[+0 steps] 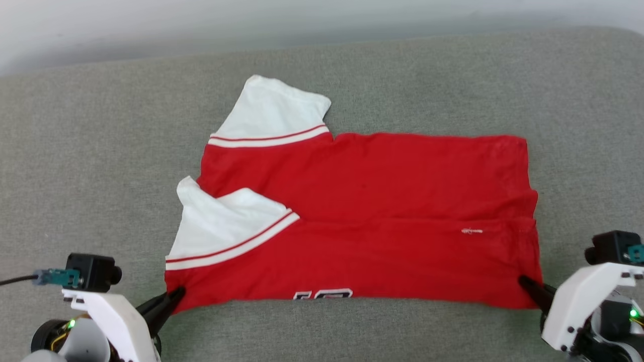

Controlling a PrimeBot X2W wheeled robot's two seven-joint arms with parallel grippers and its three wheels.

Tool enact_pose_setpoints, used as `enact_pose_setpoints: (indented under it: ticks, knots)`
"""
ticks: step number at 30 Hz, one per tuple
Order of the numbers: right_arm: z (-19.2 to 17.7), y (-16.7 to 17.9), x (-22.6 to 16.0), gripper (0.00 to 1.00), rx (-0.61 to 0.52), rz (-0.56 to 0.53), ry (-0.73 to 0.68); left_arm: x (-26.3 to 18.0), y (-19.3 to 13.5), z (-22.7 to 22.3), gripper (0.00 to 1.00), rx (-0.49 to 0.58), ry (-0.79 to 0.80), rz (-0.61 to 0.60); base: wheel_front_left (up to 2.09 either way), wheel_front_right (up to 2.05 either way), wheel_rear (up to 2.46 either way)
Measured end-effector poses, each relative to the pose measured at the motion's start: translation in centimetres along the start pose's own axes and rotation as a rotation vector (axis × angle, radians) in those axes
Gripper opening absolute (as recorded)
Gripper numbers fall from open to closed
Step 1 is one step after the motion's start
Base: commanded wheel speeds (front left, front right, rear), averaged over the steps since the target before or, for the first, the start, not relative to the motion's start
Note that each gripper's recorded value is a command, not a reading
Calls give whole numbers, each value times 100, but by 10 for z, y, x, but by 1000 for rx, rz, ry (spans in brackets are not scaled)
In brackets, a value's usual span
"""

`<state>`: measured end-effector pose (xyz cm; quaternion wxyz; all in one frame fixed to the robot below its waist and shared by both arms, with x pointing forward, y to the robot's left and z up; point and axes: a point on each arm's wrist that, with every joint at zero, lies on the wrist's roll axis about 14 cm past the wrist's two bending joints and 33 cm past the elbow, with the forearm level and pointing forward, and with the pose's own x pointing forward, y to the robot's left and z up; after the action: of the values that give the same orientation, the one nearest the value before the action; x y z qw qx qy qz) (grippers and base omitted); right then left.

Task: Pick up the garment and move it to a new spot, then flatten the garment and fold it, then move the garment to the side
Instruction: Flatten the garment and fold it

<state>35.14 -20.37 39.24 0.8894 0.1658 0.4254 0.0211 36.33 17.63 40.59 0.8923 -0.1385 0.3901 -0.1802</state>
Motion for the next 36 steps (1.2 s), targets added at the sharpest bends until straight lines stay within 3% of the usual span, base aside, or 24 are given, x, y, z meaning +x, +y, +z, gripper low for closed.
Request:
enact_pose_setpoints:
  ticks: [9, 15, 28, 29, 30, 31, 32, 33, 34, 36]
  knots:
    - [6, -19, -42, 0, 20, -57, -49, -28, -17, -6, 0, -22, -30, -5, 0, 0, 0]
    - [-9, -36, -63, 0, 42, -111, -4, -42, -34, -30, 0, -69, 2, -28, 0, 0, 0]
    - [-70, -53, -55, 0, 102, -181, 183, -25, -20, -87, 0, -202, 158, 17, 0, 0, 0]
    - [-76, -52, -50, 0, 107, -176, 201, -21, -18, -90, 42, -179, 190, 18, 0, 0, 0]
    - [-76, -49, -48, 7, 109, -165, 199, -21, -20, -92, 58, -182, 207, 8, 0, 0, 0]
    - [-75, -47, -46, 31, 106, -160, 200, -20, -20, -90, 100, -182, 206, 7, 0, 0, 0]
    - [-76, -47, -45, 44, 106, -158, 203, -20, -20, -89, 100, -181, 208, 7, 0, 0, 0]
    - [-78, -48, -45, 65, 115, -160, 208, -19, -21, -87, 100, -174, 210, 2, 0, 0, 0]
    - [-80, -49, -45, 100, 120, -161, 216, -19, -20, -85, 100, -163, 207, 1, 0, 0, 0]
    - [-76, -47, -46, 100, 128, -148, 194, -20, -16, -70, 100, -134, 172, 14, 0, 0, 0]
